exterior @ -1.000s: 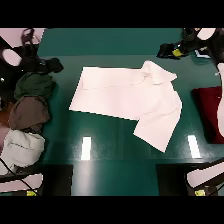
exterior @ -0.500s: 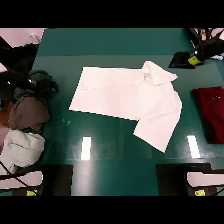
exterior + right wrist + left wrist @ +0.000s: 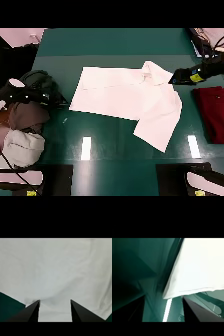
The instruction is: Fold the shirts.
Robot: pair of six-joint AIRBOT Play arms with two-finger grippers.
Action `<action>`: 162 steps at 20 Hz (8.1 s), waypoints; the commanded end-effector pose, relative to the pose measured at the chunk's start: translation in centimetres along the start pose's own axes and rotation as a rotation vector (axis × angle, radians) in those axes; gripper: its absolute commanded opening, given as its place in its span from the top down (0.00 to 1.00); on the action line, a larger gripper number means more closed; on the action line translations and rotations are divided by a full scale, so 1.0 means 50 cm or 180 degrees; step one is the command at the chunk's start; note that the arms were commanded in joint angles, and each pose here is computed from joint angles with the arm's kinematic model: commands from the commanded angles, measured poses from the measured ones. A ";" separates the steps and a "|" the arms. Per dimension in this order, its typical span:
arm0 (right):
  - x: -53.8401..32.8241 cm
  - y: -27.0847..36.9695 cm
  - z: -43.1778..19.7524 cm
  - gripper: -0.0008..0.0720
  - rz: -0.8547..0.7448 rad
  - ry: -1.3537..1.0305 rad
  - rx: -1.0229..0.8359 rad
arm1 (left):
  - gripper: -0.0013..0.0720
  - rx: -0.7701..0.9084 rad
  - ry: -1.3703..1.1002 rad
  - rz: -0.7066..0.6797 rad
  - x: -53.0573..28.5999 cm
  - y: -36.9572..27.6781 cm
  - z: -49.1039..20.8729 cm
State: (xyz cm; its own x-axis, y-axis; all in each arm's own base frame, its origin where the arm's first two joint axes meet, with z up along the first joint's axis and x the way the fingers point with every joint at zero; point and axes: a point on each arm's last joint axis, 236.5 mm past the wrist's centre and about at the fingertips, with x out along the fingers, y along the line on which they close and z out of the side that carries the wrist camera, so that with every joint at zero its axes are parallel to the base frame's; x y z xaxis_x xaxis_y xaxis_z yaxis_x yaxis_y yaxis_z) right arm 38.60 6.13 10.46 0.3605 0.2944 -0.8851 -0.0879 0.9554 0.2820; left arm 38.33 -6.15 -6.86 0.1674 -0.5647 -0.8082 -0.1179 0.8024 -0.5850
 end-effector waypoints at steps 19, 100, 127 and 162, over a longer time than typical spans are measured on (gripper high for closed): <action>0.071 -0.323 -0.278 0.40 -0.0314 0.0505 0.1704 | 0.95 0.1018 -0.0381 -0.0033 -0.101 -0.192 0.086; 0.267 -0.243 0.075 0.96 -0.1236 0.0637 0.0120 | 0.95 0.1097 -0.0721 0.0865 -0.105 -0.064 0.200; 0.065 -0.073 0.069 0.29 0.0259 0.0418 0.0322 | 0.30 0.0089 0.0307 0.1194 -0.104 0.081 -0.082; 0.364 -0.196 0.186 0.95 0.0674 0.0375 0.0764 | 0.31 0.0098 -0.0455 0.0729 -0.110 -0.004 0.040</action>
State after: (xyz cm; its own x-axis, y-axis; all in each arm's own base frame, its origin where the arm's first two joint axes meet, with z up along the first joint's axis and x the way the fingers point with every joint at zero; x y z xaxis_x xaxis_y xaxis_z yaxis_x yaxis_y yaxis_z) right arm 54.71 4.85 -5.60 0.2196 0.5842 -0.7813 0.0338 0.7959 0.6046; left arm 37.40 -3.06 -3.41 0.2026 -0.3448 -0.9165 -0.1532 0.9133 -0.3774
